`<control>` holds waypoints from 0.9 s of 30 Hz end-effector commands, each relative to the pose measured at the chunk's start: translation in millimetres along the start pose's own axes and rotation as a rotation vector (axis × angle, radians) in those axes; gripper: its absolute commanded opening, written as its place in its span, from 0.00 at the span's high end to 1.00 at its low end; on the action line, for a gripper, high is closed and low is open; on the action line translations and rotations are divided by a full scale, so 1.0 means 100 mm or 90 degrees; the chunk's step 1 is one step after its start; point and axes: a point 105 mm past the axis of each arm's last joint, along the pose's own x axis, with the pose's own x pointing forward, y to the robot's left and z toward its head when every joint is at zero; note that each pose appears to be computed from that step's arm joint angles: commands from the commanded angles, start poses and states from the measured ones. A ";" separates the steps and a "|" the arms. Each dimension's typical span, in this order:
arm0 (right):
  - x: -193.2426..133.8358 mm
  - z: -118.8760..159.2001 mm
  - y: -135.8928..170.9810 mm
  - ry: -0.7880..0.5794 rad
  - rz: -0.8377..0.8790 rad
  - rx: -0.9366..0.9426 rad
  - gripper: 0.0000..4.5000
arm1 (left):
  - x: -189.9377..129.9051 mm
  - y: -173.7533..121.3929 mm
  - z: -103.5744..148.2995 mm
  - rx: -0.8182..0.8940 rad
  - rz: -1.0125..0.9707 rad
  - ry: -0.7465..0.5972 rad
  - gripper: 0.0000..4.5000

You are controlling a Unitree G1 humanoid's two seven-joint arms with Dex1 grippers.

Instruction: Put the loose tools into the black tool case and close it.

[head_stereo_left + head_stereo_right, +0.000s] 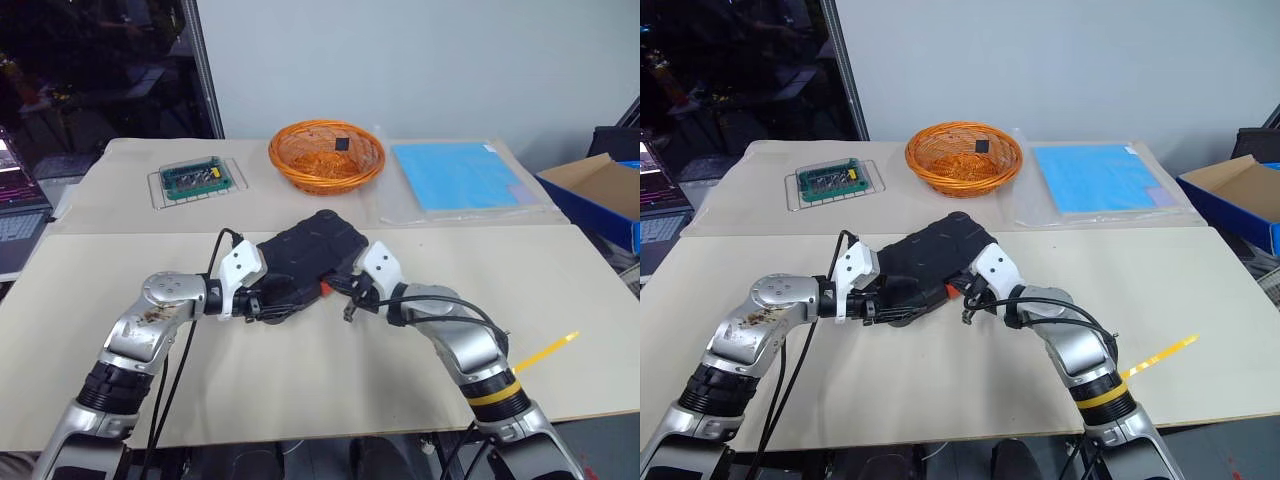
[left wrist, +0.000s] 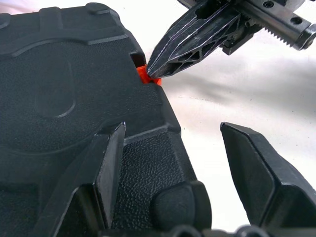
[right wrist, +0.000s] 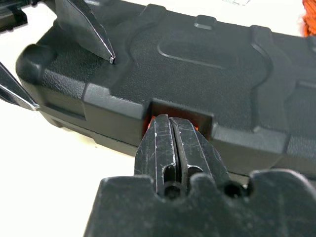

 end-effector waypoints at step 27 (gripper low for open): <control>-2.20 -0.08 0.06 0.052 -0.092 0.057 0.01 | -1.19 -0.52 -0.16 -0.147 0.112 -0.077 0.00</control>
